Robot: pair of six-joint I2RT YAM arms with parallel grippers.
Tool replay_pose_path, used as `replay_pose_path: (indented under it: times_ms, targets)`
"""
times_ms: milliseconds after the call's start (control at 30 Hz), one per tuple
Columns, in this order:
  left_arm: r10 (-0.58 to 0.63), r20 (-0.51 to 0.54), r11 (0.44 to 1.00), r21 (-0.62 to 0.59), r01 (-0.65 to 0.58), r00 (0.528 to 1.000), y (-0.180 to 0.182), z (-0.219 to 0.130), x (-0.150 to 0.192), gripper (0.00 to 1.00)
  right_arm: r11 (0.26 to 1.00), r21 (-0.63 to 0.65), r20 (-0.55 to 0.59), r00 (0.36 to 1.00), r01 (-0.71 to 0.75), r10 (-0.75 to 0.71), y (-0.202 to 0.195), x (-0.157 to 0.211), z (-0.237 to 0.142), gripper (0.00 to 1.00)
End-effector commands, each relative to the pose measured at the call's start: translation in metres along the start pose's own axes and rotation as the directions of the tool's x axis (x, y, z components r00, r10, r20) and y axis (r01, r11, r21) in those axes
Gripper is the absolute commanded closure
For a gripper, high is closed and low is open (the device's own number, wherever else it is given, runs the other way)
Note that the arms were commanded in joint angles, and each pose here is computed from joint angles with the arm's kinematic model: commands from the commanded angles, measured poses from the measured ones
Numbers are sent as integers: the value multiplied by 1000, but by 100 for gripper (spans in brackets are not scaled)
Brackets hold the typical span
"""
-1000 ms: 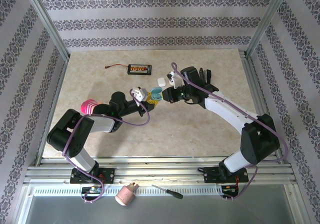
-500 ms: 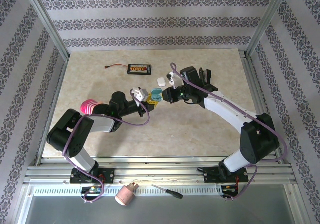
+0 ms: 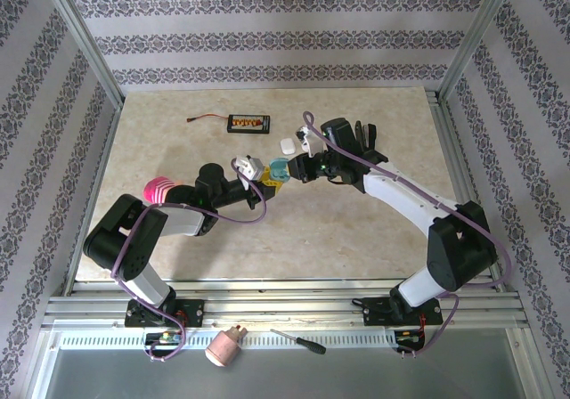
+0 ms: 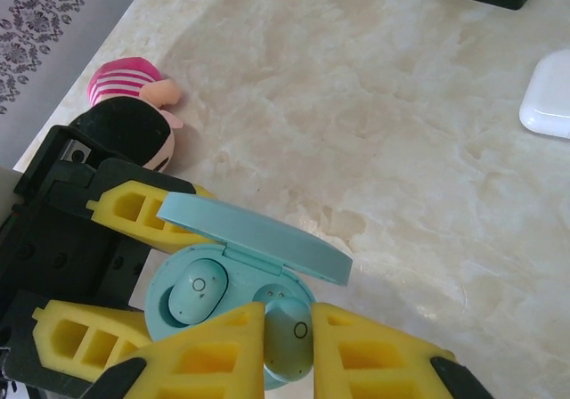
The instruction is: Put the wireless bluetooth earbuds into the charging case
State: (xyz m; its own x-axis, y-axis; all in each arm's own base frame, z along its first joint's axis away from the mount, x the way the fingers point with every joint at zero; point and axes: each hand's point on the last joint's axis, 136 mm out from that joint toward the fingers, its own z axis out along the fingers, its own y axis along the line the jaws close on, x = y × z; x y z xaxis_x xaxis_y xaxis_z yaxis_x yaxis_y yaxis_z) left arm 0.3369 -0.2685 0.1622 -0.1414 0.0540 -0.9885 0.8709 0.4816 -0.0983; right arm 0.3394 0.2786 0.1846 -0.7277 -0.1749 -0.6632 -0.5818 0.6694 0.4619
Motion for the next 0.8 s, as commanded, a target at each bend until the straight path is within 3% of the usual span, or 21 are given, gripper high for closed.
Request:
replay_pose_path:
  times_ms: [0,533,767]
  targets:
    - [1,69,999,49,-4,998,-12,1,-20,73,999,-11,12,999,33,-33,2,-5,6,84]
    - [3,80,999,35,-5,997,-8,3,-25,73,997,-64,-18,999,46,-48,8,11,7,83]
    - [6,82,999,37,-9,997,-8,4,-28,73,996,-65,-23,998,56,-57,9,14,3,77]
